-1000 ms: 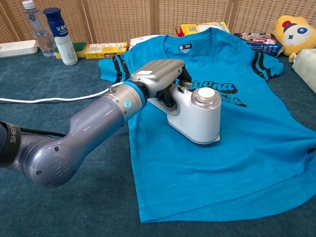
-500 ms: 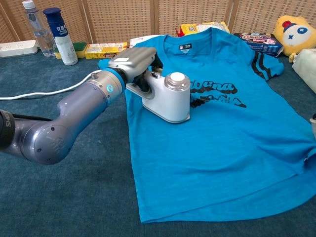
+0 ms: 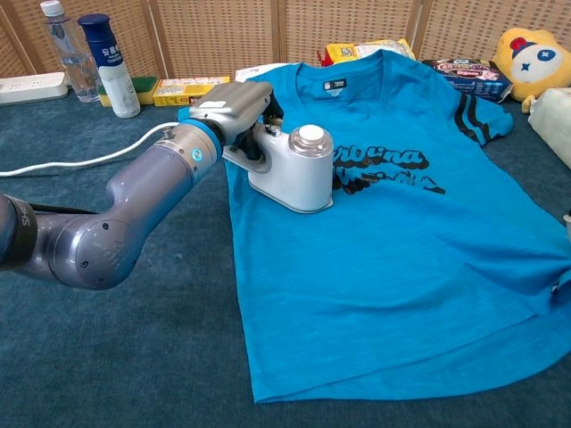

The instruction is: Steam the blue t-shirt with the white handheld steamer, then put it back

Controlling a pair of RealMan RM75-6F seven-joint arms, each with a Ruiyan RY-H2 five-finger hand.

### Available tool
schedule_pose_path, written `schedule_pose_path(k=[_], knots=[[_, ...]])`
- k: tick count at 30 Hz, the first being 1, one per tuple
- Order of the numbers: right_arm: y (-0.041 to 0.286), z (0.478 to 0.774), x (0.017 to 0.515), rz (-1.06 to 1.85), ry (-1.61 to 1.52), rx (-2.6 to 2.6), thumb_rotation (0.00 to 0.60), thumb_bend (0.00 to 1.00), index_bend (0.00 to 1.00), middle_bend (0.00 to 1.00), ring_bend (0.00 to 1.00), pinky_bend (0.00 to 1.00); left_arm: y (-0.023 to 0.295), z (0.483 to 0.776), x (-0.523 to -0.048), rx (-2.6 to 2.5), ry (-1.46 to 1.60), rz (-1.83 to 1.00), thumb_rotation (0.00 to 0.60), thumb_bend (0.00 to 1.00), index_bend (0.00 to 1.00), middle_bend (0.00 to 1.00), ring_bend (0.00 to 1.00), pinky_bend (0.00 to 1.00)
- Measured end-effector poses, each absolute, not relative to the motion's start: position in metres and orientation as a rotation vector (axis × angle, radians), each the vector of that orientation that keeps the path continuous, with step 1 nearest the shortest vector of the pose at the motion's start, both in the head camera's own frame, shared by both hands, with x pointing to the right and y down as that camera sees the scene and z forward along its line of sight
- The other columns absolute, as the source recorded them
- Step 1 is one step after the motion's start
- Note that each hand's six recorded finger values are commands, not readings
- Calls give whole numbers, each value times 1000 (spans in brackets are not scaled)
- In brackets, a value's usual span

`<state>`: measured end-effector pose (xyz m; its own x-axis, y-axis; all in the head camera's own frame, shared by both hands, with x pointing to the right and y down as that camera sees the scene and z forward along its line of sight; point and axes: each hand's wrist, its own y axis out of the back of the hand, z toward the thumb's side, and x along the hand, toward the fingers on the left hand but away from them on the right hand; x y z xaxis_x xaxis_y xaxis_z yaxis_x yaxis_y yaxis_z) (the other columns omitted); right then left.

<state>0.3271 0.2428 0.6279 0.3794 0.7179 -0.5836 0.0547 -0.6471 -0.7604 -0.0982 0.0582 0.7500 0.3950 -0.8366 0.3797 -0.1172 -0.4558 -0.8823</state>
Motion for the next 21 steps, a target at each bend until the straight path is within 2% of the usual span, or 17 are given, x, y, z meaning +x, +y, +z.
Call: schedule_pose_path(k=[10,21], knots=[[244,626,329,1294,-670,-1981,600,476,676,623,617,728,77,744,-71,-1907,779,-1033,600,377,761,731,657,766],[244,622,331,1293,-684,-1975,600,476,676,623,617,727,134,730,-46,-2054,650,-855,600,376,761,731,657,766]])
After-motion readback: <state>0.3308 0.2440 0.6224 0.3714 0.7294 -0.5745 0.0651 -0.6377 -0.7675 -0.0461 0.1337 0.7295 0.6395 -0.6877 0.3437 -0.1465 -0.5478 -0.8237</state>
